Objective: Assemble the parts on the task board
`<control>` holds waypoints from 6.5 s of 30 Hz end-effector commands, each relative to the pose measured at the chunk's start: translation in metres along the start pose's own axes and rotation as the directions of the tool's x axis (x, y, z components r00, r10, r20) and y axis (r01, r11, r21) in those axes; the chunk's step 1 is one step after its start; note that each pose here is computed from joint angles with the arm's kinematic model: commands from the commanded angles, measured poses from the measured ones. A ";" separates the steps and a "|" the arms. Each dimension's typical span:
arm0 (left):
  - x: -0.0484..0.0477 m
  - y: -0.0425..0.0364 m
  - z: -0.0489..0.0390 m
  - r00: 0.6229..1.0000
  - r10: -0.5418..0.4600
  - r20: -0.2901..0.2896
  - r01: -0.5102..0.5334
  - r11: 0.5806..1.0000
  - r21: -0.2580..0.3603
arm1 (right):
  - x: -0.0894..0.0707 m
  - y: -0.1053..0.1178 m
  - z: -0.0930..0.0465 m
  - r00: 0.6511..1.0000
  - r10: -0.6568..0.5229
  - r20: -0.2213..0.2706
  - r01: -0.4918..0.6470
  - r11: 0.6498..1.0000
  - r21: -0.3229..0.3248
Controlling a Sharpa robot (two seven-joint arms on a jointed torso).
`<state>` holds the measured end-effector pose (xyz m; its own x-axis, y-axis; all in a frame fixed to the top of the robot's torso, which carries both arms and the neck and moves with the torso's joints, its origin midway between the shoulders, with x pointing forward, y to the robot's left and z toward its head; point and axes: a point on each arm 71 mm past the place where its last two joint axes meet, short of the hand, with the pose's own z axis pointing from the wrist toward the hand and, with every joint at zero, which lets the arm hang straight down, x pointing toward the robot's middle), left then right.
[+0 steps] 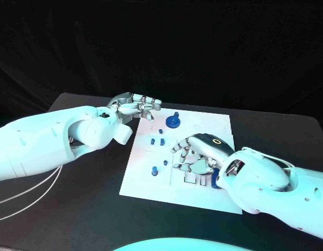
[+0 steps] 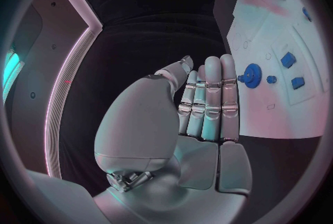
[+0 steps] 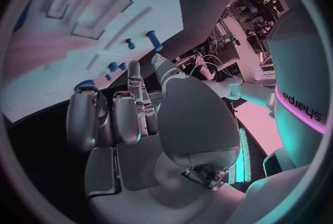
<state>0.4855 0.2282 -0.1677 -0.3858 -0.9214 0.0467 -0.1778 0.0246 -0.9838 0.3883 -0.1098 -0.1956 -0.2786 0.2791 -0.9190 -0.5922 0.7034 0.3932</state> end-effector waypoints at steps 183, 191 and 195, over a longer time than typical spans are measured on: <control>-0.0011 0.0048 -0.0068 0.999 -0.029 -0.037 0.029 1.000 -0.012 | 0.045 -0.027 -0.036 0.982 0.160 -0.104 -0.107 0.914 0.392; -0.0012 0.0048 -0.0068 0.999 -0.029 -0.037 0.029 1.000 -0.012 | 0.045 -0.031 -0.034 0.983 0.152 -0.099 -0.100 0.910 0.401; -0.0016 0.0048 -0.0070 0.999 -0.029 -0.036 0.029 1.000 -0.012 | 0.046 -0.032 -0.032 0.984 0.149 -0.099 -0.097 0.909 0.404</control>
<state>0.4793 0.2344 -0.1724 -0.4013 -0.9129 0.0750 -0.2025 0.0086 -0.9792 0.3704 -0.1417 -0.2485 -0.4346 0.3351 -0.8359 -0.1936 0.8718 0.4501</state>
